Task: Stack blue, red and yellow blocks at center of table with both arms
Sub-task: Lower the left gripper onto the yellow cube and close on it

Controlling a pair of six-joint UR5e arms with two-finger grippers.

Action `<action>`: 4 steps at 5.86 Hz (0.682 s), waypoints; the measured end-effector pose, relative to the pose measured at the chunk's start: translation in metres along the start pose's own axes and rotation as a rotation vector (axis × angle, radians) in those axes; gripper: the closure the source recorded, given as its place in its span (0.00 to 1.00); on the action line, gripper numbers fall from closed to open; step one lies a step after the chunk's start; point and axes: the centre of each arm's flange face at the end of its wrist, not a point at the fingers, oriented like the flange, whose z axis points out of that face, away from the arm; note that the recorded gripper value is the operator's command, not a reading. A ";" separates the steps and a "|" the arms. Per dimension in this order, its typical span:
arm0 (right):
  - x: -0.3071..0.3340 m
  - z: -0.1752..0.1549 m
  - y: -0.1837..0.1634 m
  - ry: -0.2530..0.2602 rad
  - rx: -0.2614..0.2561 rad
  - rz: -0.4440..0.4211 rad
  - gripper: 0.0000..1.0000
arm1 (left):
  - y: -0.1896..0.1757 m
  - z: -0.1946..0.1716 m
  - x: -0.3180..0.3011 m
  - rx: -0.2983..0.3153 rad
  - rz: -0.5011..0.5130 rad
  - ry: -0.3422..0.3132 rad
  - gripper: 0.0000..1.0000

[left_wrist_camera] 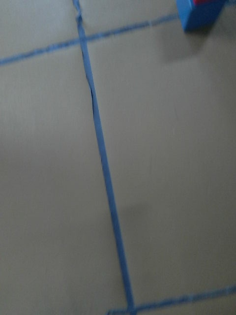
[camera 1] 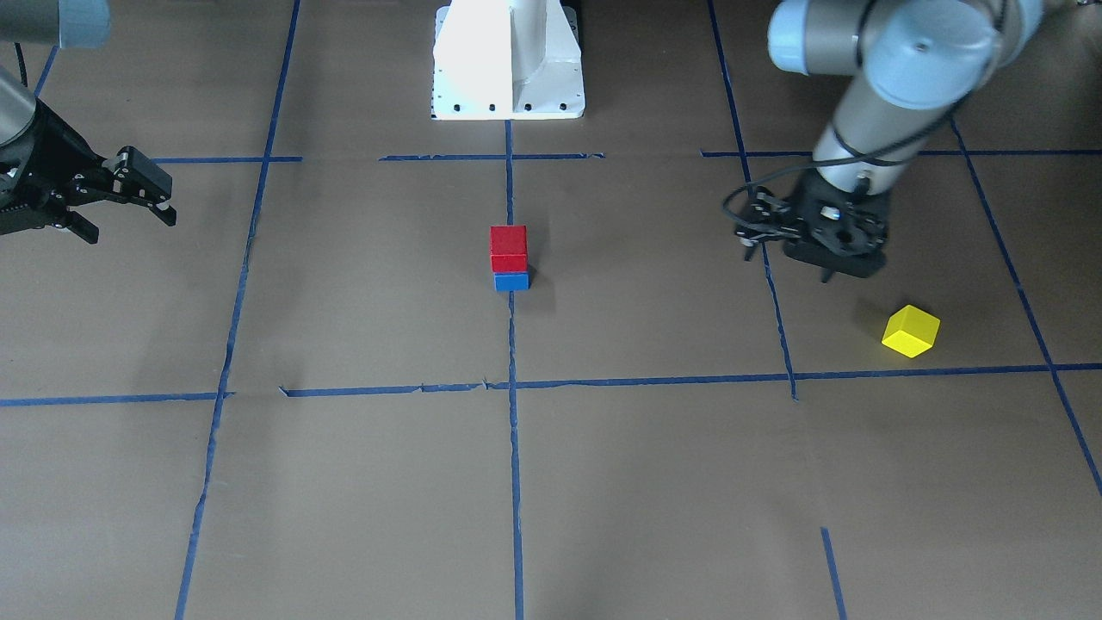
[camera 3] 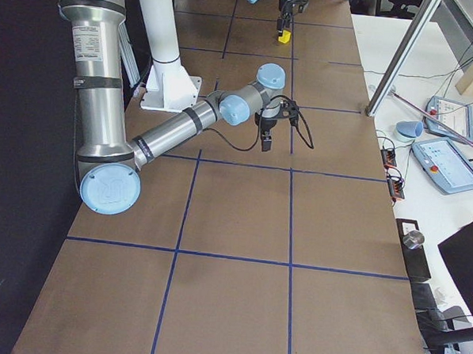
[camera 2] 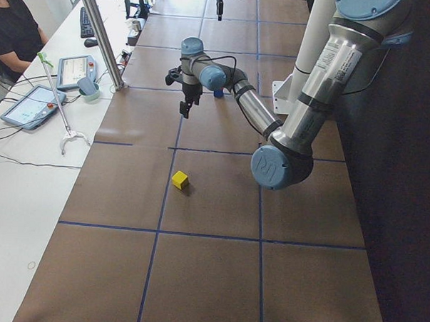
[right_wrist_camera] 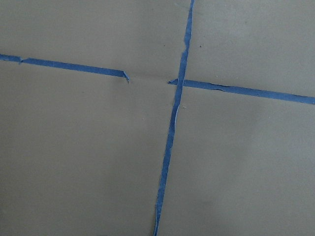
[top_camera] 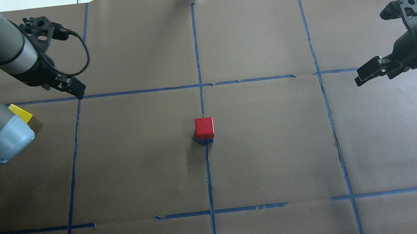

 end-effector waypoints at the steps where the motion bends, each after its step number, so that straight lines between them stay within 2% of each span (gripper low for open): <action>1: 0.000 0.000 0.000 0.002 0.002 0.000 0.00 | 0.010 0.011 -0.067 -0.050 0.086 0.008 0.00; 3: 0.000 -0.001 0.000 0.006 0.008 -0.004 0.00 | 0.033 0.060 -0.152 -0.109 0.158 0.028 0.00; 4: 0.000 -0.001 0.000 0.008 0.009 -0.006 0.00 | 0.040 0.094 -0.182 -0.123 0.130 0.029 0.00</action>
